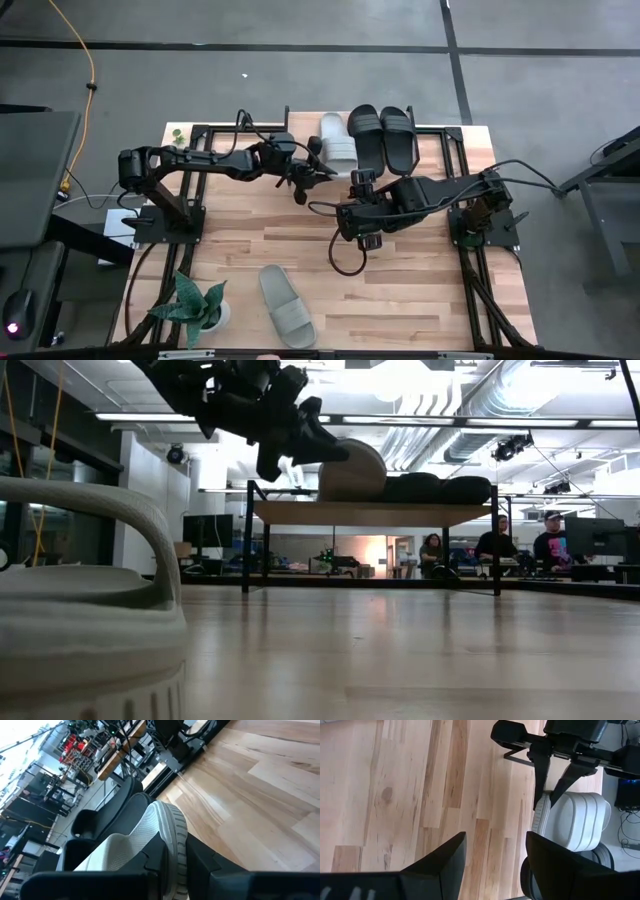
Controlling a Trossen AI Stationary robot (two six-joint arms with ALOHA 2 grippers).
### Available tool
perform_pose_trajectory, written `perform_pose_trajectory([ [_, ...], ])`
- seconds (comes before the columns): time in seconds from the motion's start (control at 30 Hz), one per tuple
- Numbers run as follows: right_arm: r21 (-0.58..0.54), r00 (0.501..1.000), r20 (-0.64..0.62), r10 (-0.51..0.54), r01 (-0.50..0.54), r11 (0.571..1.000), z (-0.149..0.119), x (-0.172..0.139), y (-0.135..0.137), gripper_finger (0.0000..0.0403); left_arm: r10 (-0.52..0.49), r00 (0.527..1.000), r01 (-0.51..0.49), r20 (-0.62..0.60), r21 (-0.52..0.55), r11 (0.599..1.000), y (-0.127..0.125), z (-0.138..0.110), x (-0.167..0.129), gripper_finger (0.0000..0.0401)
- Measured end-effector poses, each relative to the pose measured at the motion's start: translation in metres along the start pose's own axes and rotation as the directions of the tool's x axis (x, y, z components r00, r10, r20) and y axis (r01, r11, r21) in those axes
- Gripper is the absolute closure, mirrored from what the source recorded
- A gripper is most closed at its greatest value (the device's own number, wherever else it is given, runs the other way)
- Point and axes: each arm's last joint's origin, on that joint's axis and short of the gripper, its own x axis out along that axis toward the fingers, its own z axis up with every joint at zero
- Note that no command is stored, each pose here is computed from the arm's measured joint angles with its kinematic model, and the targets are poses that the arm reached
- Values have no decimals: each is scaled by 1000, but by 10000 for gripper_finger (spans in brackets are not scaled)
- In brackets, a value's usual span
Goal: Pick and place slides into the shelf
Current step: Put the right gray slide on the shelf
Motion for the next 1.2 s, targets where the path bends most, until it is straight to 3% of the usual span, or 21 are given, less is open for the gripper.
perform_pose_trajectory([
  [0.57,3,1000,6,0,0,1000,1,0,0,206,47,998,-50,-41,-63,997,2,-1,0,228],
  [1.2,4,1000,7,0,0,1000,1,0,0,206,-2,994,-12,-112,-124,992,-4,-6,0,165],
])
